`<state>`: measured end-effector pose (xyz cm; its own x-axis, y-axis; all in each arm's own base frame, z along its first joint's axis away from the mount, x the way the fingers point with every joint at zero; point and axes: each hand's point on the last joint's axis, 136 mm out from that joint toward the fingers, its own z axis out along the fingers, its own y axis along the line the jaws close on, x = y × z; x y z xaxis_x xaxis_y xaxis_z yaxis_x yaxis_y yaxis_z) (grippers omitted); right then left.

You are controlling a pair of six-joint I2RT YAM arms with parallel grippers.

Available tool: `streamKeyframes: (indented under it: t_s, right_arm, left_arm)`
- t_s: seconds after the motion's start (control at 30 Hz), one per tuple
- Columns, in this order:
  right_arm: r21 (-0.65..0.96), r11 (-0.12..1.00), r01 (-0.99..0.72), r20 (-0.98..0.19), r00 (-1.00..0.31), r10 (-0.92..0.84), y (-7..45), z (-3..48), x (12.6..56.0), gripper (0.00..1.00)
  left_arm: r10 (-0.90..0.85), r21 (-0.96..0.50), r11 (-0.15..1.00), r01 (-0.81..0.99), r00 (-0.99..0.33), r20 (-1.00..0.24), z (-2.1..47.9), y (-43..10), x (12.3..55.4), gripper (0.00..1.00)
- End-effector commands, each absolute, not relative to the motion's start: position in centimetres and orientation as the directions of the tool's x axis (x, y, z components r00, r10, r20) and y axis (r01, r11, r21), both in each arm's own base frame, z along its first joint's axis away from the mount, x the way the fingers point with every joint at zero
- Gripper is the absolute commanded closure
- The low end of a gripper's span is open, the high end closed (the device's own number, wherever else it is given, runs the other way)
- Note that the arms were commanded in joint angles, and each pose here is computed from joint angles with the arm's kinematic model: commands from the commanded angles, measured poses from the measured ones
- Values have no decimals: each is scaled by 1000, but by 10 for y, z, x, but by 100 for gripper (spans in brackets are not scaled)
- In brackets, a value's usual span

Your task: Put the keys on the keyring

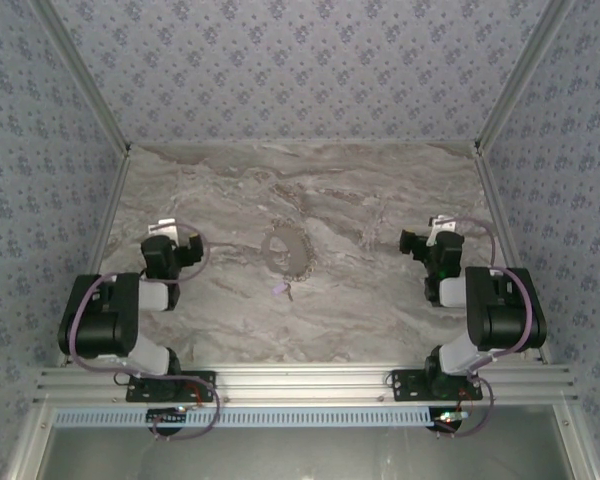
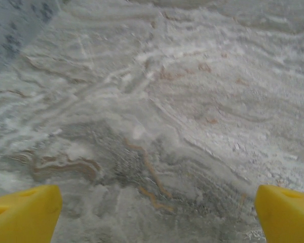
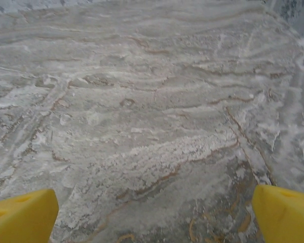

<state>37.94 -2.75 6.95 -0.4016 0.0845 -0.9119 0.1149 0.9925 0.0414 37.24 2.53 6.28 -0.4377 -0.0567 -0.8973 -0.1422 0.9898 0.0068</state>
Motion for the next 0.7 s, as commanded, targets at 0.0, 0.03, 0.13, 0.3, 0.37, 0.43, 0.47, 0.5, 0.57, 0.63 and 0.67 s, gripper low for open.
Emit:
streamKeyframes:
  t_s: [0.0,0.03,0.13,0.3,0.37,0.43,0.47,0.5,0.57,0.63,0.67]
  right_arm:
    - [57,996,72,-930,-360,79,-23,84,390,0]
    - [43,996,72,-932,-356,66,-24,85,391,0]
    - [18,995,101,-935,-351,53,-27,86,390,0]
    - [4,993,122,-936,-349,46,-28,86,389,0]
    - [0,993,122,-937,-347,43,-28,87,390,0]
    - [4,996,91,-933,-358,36,-22,86,392,0]
    - [8,997,77,-927,-373,36,-19,84,392,0]
    - [9,997,75,-924,-379,37,-19,82,392,0]
    - [14,998,66,-923,-383,38,-17,81,392,0]
    - [15,998,66,-927,-373,38,-17,83,391,0]
    - [12,997,72,-931,-363,37,-18,85,391,0]
  left_arm:
    - [-25,5,997,-78,-382,-924,88,15,399,2]
    - [-34,-8,998,-69,-390,-920,88,15,398,2]
    - [-33,-7,998,-69,-383,-923,89,15,399,2]
    - [-34,-8,998,-70,-386,-922,88,15,398,2]
    - [-35,-8,997,-70,-387,-922,88,15,398,2]
    - [-33,-7,998,-69,-386,-922,88,15,398,2]
    - [-34,-8,998,-70,-386,-922,88,15,398,2]
    - [-34,-8,998,-70,-385,-922,88,15,398,2]
    - [-34,-7,998,-70,-387,-922,88,15,398,2]
    - [-33,-6,998,-70,-383,-923,89,15,398,2]
    - [-33,-6,997,-71,-383,-923,89,15,398,2]
